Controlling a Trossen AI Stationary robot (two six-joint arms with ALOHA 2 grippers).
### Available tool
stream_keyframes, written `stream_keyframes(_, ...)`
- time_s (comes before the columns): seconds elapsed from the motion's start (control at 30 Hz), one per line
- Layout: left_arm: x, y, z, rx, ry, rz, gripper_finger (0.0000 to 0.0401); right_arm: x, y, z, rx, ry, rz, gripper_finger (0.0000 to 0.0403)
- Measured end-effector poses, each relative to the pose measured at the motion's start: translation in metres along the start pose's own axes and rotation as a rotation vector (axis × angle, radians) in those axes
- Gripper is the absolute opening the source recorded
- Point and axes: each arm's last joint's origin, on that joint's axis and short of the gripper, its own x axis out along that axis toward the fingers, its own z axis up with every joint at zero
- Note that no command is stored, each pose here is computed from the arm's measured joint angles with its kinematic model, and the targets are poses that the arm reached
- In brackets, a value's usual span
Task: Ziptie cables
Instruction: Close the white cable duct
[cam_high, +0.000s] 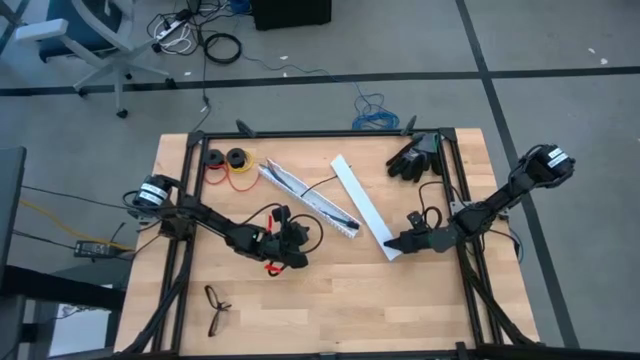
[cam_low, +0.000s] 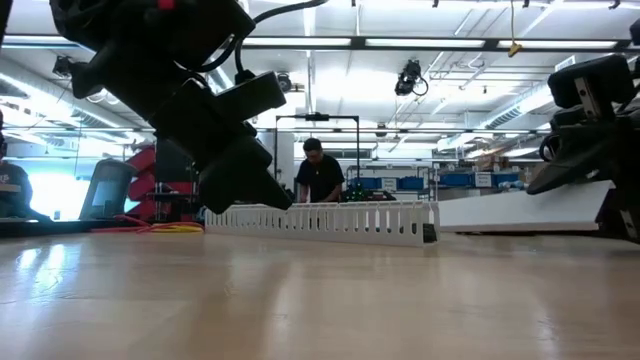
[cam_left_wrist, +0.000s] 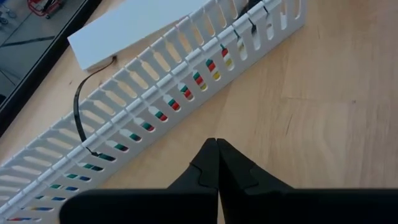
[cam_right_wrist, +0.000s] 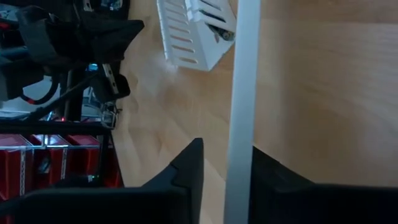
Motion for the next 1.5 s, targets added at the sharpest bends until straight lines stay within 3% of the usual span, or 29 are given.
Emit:
stream_keyframes(0.27,0.000,0.000,0.000,-0.001,0.001,-0.005,0.0002,0.001,-0.001,0.001,-0.070,0.023,-0.010,0.0119)
stream_keyframes(0.67,-0.001,-0.002,0.000,-0.004,0.000,-0.014,0.0002,0.004,-0.002,0.006,-0.101,0.136,-0.027,0.0089)
stream_keyframes(1.0,-0.001,-0.002,0.000,-0.005,0.000,-0.015,0.0002,0.001,0.017,0.003,-0.249,0.136,0.205,0.0074)
stream_keyframes(1.17,-0.001,-0.002,0.000,-0.022,0.000,-0.018,0.0002,0.002,0.008,0.004,-0.271,0.139,0.107,0.0077)
stream_keyframes(1.33,-0.003,-0.004,-0.001,-0.019,0.000,-0.029,0.0002,0.003,-0.003,0.008,-0.260,0.039,-0.039,0.0076)
stream_keyframes(1.5,-0.004,-0.005,-0.001,-0.015,-0.001,-0.034,0.0002,0.006,0.006,0.005,-0.332,0.053,-0.118,0.0075)
